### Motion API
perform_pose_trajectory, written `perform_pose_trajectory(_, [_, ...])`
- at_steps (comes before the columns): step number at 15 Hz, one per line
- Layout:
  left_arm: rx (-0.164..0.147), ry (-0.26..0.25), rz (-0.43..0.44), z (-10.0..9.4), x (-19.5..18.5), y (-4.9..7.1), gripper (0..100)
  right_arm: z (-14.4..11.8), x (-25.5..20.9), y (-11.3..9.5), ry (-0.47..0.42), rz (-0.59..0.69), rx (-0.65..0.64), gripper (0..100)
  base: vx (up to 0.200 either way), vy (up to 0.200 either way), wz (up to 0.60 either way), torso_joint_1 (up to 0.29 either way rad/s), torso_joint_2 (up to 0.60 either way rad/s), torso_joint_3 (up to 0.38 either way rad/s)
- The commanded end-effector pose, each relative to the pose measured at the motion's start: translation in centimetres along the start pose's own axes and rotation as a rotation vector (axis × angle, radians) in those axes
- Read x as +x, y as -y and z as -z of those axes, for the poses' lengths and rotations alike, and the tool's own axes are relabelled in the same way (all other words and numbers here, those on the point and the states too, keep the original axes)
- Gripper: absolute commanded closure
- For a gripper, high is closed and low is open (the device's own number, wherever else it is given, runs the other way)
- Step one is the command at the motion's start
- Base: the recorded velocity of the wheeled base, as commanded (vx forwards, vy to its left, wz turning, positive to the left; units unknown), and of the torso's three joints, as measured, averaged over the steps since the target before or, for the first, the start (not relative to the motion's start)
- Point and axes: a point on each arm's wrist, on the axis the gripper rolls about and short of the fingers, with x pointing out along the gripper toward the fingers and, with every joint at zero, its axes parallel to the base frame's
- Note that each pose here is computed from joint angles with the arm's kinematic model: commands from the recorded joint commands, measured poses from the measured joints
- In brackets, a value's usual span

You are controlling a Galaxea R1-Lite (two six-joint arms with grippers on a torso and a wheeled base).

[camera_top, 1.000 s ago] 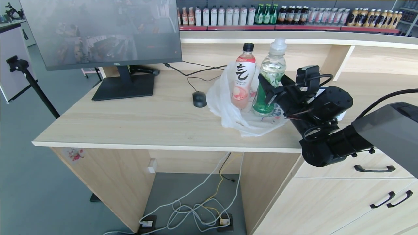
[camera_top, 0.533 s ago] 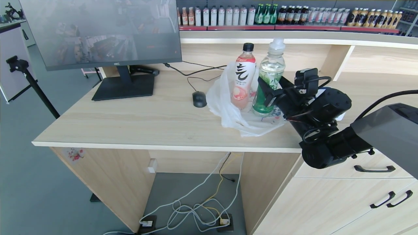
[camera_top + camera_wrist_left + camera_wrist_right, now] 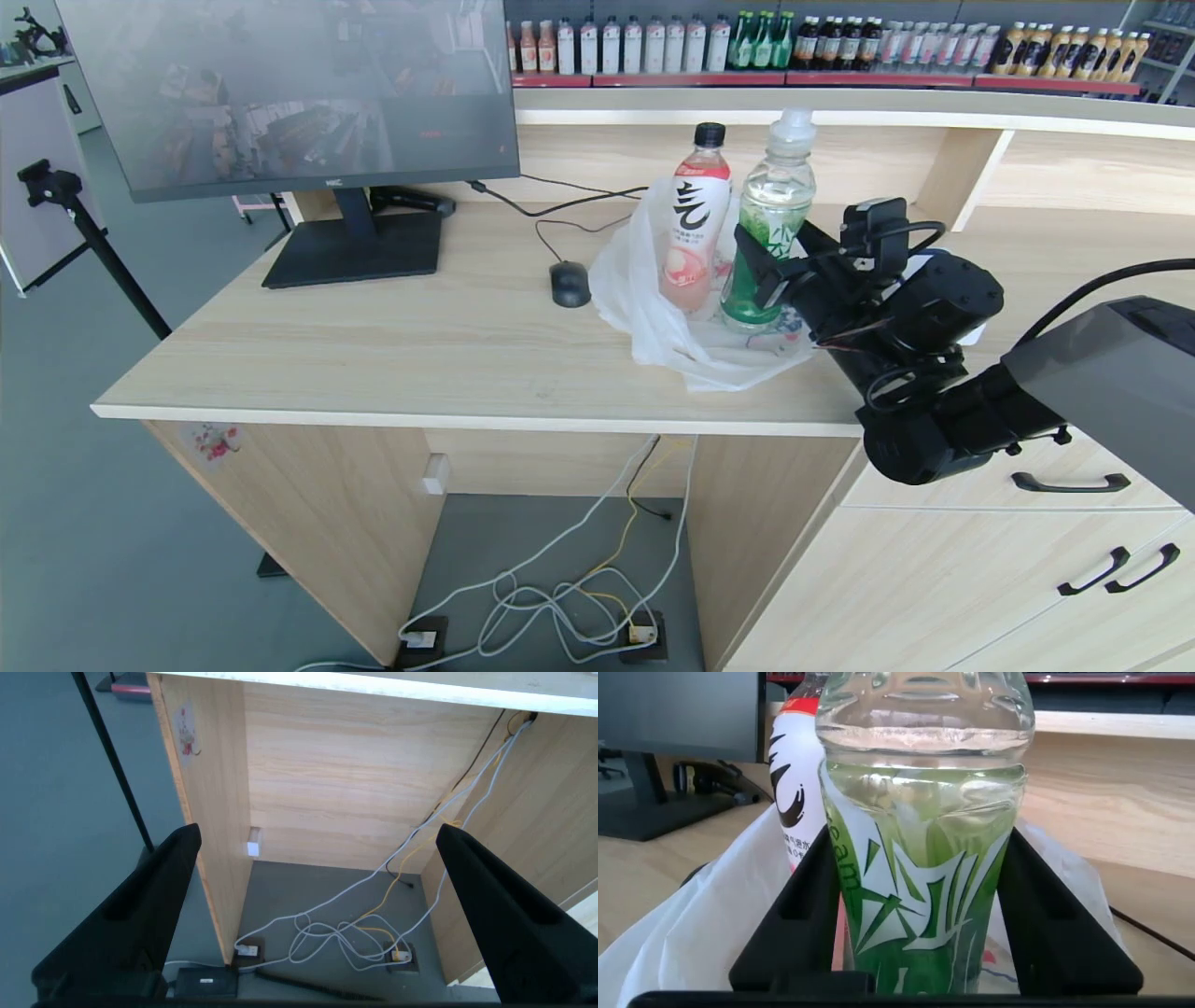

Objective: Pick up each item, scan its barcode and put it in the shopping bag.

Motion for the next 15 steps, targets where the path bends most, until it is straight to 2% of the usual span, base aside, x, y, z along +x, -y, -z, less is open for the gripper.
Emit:
perform_pose_trajectory(1, [0.000, 0.001, 0.000, 0.0, 0.0, 0.0, 0, -0.1, 0.0, 0.0, 0.001, 0.001, 0.000, 0, 0.000, 0.000, 0.00, 0.000, 0.00, 0.000])
perform_pose_trajectory(7, [0.000, 0.001, 0.000, 0.0, 0.0, 0.0, 0, -0.1, 0.0, -0.1, 0.005, 0.000, 0.002, 0, 0.000, 0.000, 0.00, 0.000, 0.00, 0.000])
perform_pose_trajectory(11, [0.000, 0.001, 0.000, 0.0, 0.0, 0.0, 0, -1.1, -0.1, 0.2, 0.017, 0.007, -0.002, 0, 0.000, 0.000, 0.00, 0.000, 0.00, 0.000])
perform_pose_trajectory(13, [0.000, 0.001, 0.000, 0.0, 0.0, 0.0, 0, -2.4, -0.7, 0.5, 0.020, 0.013, -0.005, 0, 0.000, 0.000, 0.00, 0.000, 0.00, 0.000])
perform_pose_trajectory(15, [0.000, 0.001, 0.000, 0.0, 0.0, 0.0, 0, -5.4, -1.9, 0.6, 0.042, 0.017, -0.007, 0, 0.000, 0.000, 0.00, 0.000, 0.00, 0.000])
